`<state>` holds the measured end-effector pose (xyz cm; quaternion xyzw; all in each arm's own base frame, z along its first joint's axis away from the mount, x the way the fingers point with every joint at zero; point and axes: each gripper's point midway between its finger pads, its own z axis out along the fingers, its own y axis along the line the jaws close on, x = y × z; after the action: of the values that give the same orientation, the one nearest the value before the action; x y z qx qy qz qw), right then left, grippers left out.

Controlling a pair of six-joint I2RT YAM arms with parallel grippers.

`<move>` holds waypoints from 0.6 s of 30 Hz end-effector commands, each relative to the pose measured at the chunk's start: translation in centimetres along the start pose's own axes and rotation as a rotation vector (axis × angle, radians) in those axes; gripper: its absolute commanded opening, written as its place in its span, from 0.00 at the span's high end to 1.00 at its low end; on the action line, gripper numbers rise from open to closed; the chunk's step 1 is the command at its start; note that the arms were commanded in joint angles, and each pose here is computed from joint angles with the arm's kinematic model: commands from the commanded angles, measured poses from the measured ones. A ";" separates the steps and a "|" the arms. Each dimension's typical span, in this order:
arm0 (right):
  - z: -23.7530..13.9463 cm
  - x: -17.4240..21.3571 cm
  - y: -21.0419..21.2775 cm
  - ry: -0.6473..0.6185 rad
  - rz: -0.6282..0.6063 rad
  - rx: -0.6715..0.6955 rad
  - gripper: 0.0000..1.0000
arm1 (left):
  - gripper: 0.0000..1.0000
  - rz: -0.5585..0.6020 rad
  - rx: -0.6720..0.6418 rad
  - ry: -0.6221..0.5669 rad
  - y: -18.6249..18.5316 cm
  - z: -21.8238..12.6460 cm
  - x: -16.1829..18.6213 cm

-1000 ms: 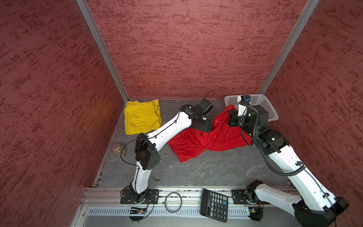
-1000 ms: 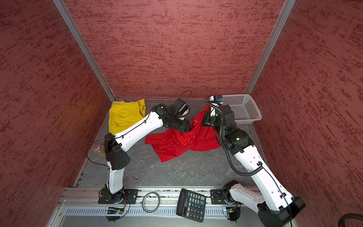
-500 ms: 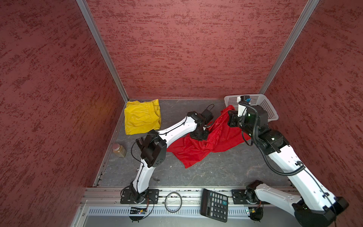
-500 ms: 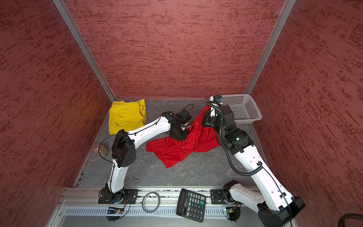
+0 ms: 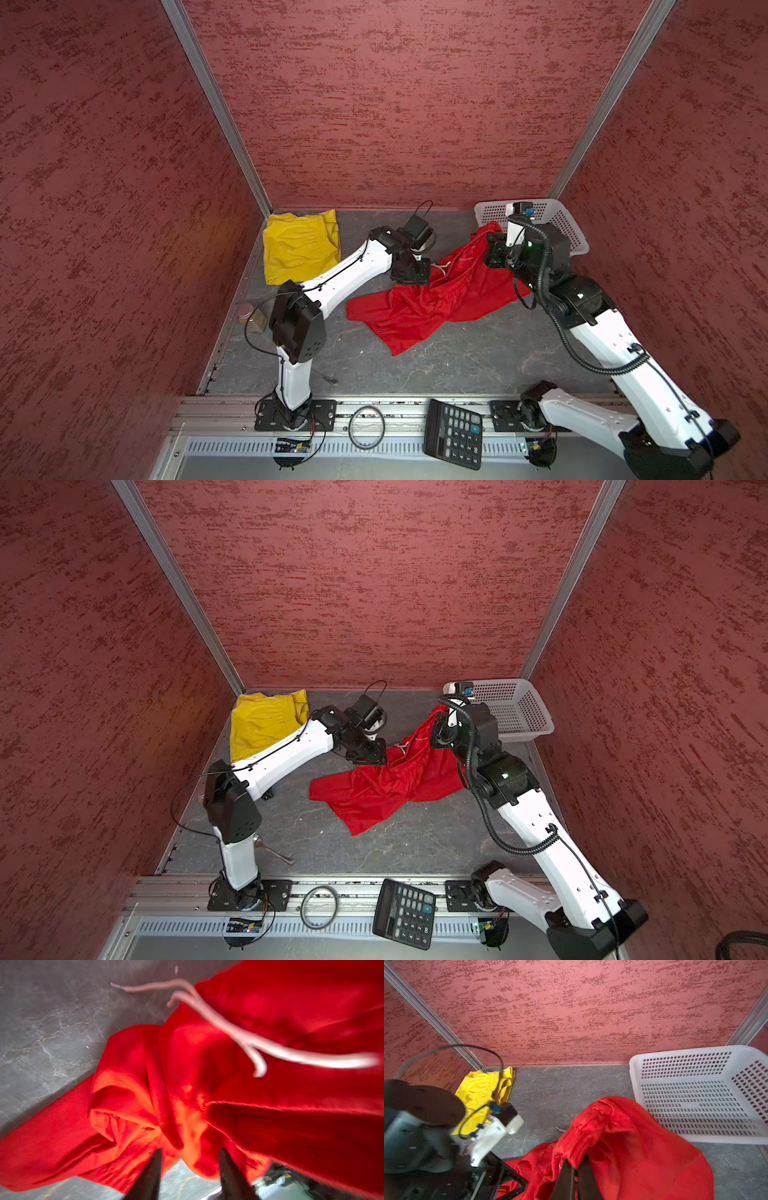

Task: Fold and stack the shorts

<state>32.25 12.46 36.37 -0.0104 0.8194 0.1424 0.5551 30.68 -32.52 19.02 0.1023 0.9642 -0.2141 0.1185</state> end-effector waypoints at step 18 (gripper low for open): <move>1.6 0.3 6.5 0.170 0.212 -0.309 1.00 | 0.10 0.148 0.572 -0.347 -13.0 -7.9 -5.3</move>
<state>33.08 18.51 33.67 -0.0200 0.8487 0.2813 0.4474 30.91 -40.02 32.56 0.1396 0.8277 -0.4819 0.2515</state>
